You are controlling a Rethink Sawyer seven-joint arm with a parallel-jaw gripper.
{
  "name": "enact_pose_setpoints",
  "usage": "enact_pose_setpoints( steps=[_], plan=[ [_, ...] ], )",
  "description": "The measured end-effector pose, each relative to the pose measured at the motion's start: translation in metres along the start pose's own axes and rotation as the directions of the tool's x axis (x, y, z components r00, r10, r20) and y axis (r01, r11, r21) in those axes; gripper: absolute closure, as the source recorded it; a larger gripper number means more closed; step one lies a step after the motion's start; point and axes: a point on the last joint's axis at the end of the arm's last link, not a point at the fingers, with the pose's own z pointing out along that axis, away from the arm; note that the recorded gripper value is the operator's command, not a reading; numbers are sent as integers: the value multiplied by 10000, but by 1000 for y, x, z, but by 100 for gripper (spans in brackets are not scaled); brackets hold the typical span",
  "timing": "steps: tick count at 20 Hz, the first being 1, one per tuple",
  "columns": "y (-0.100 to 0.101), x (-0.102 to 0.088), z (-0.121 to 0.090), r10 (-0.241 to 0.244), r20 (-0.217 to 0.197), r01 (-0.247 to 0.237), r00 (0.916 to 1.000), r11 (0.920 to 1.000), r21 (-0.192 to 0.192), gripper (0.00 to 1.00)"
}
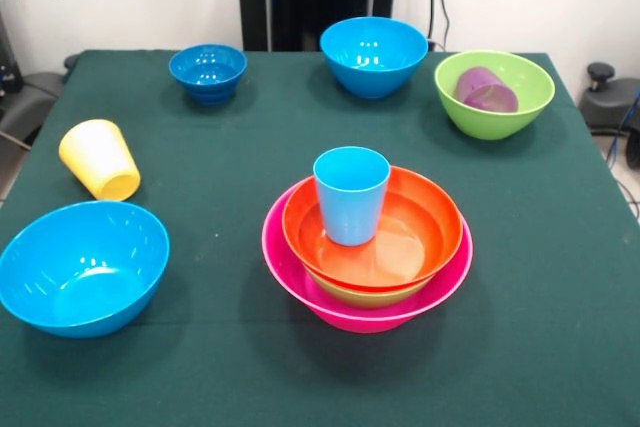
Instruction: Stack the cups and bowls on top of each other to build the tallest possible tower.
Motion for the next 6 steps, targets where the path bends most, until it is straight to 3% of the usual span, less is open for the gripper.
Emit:
enact_pose_setpoints(
  steps=[6],
  plan=[
    [15,-6,9,-623,-115,623,9980,9980,51,0]
  ],
)
